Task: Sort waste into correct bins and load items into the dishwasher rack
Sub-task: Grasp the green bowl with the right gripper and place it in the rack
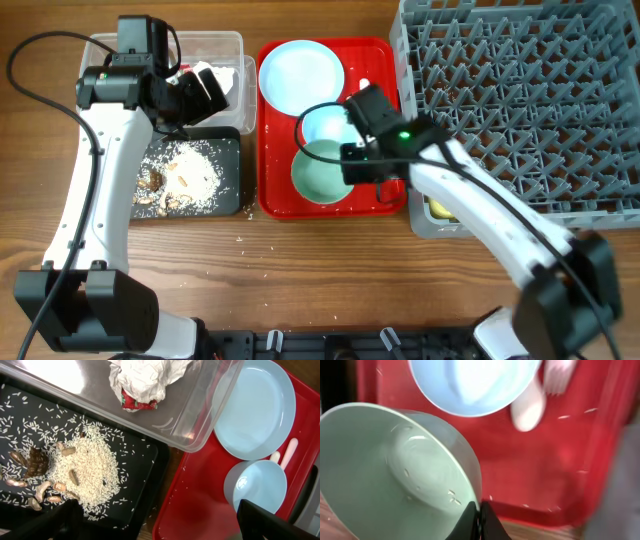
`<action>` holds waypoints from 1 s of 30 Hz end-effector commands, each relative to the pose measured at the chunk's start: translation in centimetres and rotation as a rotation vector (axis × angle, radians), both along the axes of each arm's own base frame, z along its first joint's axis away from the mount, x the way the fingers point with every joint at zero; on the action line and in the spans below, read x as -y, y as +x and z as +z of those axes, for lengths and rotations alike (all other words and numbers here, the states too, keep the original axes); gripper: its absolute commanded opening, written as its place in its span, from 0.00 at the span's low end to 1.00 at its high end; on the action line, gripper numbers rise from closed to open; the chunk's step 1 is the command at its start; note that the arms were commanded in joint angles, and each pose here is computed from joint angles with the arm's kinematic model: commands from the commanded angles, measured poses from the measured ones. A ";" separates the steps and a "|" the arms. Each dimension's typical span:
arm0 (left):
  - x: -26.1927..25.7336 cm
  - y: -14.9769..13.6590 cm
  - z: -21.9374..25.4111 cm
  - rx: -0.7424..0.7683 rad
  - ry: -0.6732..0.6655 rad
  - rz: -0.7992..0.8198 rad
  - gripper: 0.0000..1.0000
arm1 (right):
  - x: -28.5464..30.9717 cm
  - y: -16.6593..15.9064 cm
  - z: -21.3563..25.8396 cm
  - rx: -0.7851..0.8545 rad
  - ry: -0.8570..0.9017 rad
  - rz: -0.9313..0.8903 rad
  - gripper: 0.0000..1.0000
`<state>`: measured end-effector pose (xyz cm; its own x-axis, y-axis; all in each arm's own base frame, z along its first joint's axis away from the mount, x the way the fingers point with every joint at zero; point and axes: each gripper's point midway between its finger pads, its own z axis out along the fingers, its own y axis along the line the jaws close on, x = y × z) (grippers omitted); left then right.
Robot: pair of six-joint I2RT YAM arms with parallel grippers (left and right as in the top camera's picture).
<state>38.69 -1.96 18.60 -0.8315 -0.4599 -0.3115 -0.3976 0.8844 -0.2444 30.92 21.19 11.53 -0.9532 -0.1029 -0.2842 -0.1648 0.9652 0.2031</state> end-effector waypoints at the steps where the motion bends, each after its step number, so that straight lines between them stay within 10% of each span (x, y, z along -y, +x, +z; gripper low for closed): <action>1: -0.3 0.1 0.1 0.003 0.007 0.005 1.00 | 4.8 2.1 7.3 0.285 -0.098 -0.216 0.04; 6: -0.3 0.1 0.1 0.003 0.007 0.005 1.00 | 16.3 6.2 16.3 0.754 -0.408 -0.709 0.04; 11: -0.3 0.1 0.1 0.003 0.007 0.005 1.00 | 23.4 12.8 16.7 0.867 -0.470 -0.879 0.04; 20: -0.3 0.1 0.1 0.003 0.007 0.005 1.00 | 23.7 23.2 12.5 1.027 -1.055 -0.552 0.04; 30: -0.3 0.1 0.1 0.003 0.007 0.005 1.00 | 22.4 25.4 5.0 0.952 -1.078 -0.391 0.04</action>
<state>38.67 -1.96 18.56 -0.8320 -0.4599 -0.3103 -0.3979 0.8844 -0.2438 55.49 -2.01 18.32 -0.4645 -0.4222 -0.7784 0.5246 0.5770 -0.6260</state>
